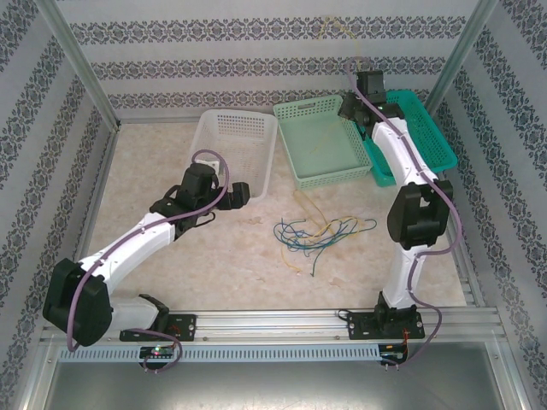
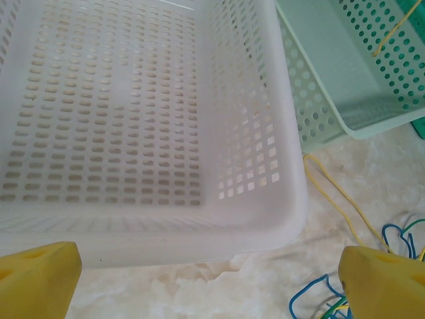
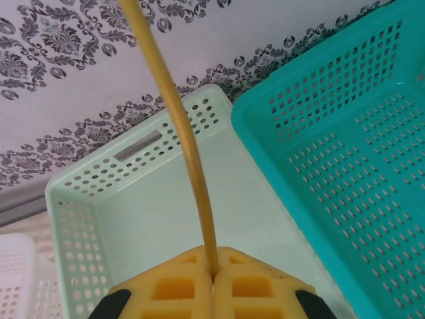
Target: Untangle the cables
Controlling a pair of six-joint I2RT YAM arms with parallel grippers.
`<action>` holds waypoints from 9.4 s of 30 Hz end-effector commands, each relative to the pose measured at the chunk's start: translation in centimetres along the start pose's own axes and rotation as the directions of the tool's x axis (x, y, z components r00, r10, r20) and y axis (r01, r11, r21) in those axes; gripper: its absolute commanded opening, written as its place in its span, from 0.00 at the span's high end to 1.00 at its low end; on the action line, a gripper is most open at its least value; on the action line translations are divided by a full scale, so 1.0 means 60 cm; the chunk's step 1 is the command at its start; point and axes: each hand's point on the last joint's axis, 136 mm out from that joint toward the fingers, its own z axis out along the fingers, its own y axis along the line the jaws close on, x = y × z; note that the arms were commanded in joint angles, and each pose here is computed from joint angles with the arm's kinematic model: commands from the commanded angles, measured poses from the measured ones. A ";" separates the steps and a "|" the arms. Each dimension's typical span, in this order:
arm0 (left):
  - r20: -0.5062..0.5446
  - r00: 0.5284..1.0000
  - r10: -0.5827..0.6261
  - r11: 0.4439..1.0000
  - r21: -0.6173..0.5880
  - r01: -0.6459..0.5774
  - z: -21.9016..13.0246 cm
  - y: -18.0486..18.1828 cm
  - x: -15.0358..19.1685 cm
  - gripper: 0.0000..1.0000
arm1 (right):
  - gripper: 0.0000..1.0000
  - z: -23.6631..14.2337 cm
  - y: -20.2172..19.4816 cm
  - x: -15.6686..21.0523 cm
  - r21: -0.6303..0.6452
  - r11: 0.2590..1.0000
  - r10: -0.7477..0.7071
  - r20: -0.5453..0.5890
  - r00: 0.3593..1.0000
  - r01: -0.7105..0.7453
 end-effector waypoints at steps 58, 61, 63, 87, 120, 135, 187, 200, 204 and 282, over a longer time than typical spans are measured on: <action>-0.099 0.993 -0.056 0.998 -0.034 0.052 0.056 0.020 0.024 0.00 | 1.00 0.099 -0.279 0.170 0.212 0.898 -0.219 -0.546 0.809 0.386; -0.102 0.993 -0.054 0.998 -0.038 0.051 0.055 0.022 0.026 0.00 | 1.00 0.106 -0.259 0.214 0.145 0.917 -0.219 -0.594 0.774 0.371; -0.100 0.994 -0.054 0.998 -0.039 0.050 0.054 0.022 0.027 0.00 | 1.00 0.110 -0.249 0.245 0.111 0.935 -0.197 -0.630 0.752 0.338; -0.077 0.996 -0.039 0.997 -0.064 0.034 0.028 0.040 0.032 0.00 | 1.00 0.091 -0.159 0.273 0.033 0.996 -0.047 -0.621 0.782 0.085; -0.079 0.995 -0.066 0.998 -0.012 0.065 0.031 0.029 0.038 0.00 | 1.00 -0.182 -0.223 0.056 0.253 0.956 -0.124 -0.099 0.987 0.145; -0.082 0.994 -0.074 0.997 -0.003 0.074 0.031 0.028 0.041 0.00 | 1.00 -0.223 -0.285 0.053 0.457 0.868 -0.185 -0.067 0.980 0.195; -0.144 0.986 -0.083 0.993 0.074 0.094 0.051 0.002 0.054 0.00 | 0.29 -0.161 -0.238 0.120 0.229 0.959 -0.079 -0.357 0.931 0.169; -0.207 0.977 0.056 0.978 0.208 -0.012 0.059 -0.054 0.074 0.00 | 0.42 -0.253 -0.117 0.408 -0.014 0.998 0.044 -0.602 0.798 -0.065; -0.228 0.969 0.098 0.972 0.231 -0.044 0.070 -0.074 0.085 0.00 | 0.44 -0.257 -0.093 0.463 -0.017 0.968 0.186 -0.613 0.768 -0.249; 0.104 0.933 0.345 0.736 0.587 -0.337 -0.003 -0.305 0.029 0.01 | 1.00 -0.426 0.171 0.252 -0.443 0.888 -0.110 0.052 0.993 0.122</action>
